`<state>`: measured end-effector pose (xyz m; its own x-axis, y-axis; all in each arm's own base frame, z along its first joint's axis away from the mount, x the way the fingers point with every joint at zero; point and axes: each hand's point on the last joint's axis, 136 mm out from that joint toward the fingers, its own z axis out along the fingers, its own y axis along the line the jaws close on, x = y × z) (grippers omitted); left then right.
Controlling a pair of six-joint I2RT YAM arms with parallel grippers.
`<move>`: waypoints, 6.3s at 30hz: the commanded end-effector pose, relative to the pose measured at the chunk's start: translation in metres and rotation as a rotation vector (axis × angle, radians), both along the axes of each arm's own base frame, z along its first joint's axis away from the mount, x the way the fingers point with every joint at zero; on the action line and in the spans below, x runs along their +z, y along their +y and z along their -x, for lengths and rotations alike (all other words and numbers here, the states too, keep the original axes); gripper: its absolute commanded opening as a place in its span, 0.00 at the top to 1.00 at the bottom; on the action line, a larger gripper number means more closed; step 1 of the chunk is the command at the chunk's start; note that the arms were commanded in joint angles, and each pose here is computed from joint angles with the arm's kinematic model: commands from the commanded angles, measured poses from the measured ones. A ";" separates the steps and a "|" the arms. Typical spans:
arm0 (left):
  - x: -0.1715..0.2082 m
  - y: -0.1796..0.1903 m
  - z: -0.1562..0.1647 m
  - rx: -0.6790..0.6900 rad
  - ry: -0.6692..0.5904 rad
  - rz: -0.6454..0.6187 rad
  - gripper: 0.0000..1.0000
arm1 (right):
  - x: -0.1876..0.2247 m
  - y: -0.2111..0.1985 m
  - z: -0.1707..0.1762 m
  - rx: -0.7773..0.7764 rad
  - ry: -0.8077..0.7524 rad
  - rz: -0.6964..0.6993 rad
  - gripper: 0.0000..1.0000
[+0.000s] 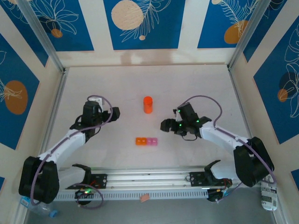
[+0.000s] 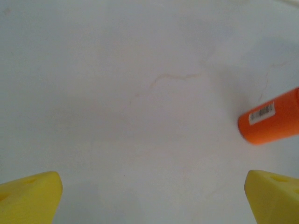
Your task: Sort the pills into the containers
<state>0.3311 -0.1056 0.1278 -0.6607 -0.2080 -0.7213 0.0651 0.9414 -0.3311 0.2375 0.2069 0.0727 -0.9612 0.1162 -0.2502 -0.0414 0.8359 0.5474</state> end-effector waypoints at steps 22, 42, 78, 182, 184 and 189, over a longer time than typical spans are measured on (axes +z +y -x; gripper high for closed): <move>-0.010 -0.009 -0.010 0.086 0.216 0.043 0.00 | -0.033 0.075 0.041 0.103 0.091 0.133 0.23; 0.006 -0.015 -0.003 0.036 0.159 0.080 0.00 | 0.013 0.097 0.042 0.389 -0.111 0.134 0.20; 0.001 -0.020 -0.006 0.018 0.178 0.091 0.00 | -0.032 0.127 0.068 0.618 -0.003 0.188 0.26; 0.097 -0.184 0.040 -0.407 0.113 0.693 0.00 | 0.046 0.117 0.000 0.385 -0.151 -0.030 0.82; 0.100 -0.184 0.041 -0.410 0.109 0.700 0.00 | 0.045 0.117 -0.001 0.383 -0.150 -0.028 0.82; 0.105 -0.186 0.043 -0.414 0.102 0.709 0.00 | 0.043 0.117 -0.001 0.381 -0.147 -0.025 0.82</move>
<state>0.2867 -0.2823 0.2007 -0.8652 -0.2977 -0.4034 0.2350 0.4700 -0.8508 0.2472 0.3180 0.1183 -0.8890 -0.2121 -0.4058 -0.4145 0.7494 0.5163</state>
